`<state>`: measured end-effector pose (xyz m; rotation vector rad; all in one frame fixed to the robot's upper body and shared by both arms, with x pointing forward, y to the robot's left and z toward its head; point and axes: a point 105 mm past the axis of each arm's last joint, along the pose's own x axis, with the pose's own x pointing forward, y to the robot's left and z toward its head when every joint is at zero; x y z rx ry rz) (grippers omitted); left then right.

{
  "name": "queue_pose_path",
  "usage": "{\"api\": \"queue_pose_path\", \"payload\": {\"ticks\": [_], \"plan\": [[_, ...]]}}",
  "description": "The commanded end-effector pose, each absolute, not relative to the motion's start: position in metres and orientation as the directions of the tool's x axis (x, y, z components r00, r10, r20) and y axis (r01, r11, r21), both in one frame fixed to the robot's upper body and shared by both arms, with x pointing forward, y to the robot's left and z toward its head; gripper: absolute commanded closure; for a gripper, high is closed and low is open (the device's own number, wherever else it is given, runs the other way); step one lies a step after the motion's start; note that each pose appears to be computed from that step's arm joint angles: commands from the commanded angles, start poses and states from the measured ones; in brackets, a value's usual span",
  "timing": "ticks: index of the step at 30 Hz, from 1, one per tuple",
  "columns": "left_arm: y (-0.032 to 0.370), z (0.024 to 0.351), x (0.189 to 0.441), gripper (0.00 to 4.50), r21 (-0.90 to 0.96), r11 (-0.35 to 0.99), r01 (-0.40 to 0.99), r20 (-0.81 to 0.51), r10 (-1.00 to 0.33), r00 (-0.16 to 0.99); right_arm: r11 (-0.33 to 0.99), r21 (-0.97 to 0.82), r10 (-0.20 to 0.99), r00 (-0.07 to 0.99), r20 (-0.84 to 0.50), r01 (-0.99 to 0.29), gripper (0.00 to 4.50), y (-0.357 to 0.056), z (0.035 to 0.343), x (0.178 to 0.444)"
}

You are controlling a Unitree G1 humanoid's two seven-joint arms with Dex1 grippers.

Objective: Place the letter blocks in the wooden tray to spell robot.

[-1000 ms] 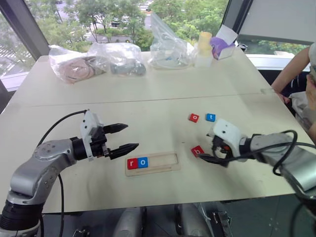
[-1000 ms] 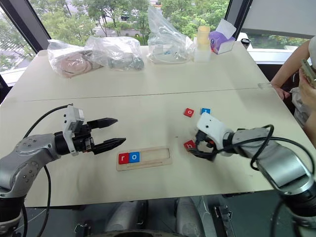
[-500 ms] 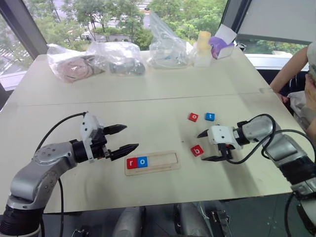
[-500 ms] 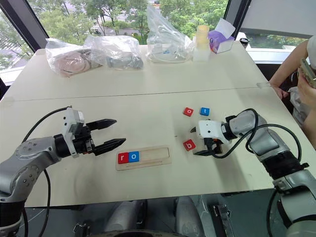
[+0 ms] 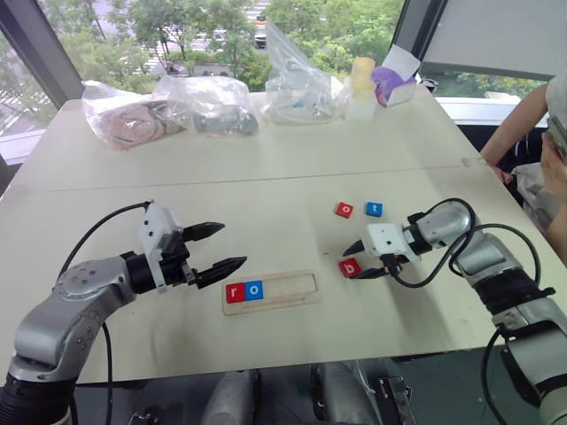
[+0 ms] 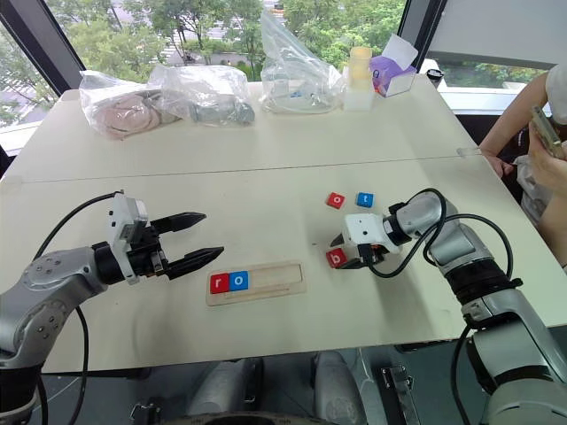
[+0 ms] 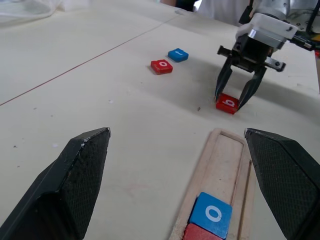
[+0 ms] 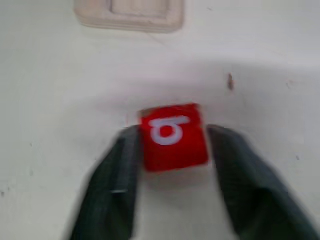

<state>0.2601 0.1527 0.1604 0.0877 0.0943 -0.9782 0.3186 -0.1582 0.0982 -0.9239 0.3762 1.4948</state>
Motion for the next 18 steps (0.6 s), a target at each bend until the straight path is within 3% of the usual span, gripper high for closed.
{"api": "queue_pose_path", "payload": {"ticks": [1, 5, 8, 18], "plan": [[0.152, 0.17, 0.257, 0.0, 0.074, 0.556, 0.828, -0.089, -0.823, 0.561, -0.088, -0.25, 0.749, 0.101, -0.655, -0.964, 3.35, -0.141, 0.107, 0.319], [0.152, 0.169, 0.253, 0.0, 0.074, 0.539, 0.839, -0.104, -0.833, 0.544, -0.029, -0.202, 0.813, 0.094, -0.574, -0.979, 3.35, -0.123, 0.138, 0.313], [0.149, 0.169, 0.248, 0.0, 0.065, 0.512, 0.857, -0.111, -0.85, 0.516, -0.05, -0.121, 0.821, 0.029, -0.57, -0.991, 3.35, -0.099, 0.155, 0.292], [0.144, 0.166, 0.233, 0.0, 0.051, 0.442, 0.895, -0.129, -0.886, 0.445, -0.065, -0.159, 0.782, 0.048, -0.621, -0.985, 3.35, -0.048, 0.131, 0.28]]}}
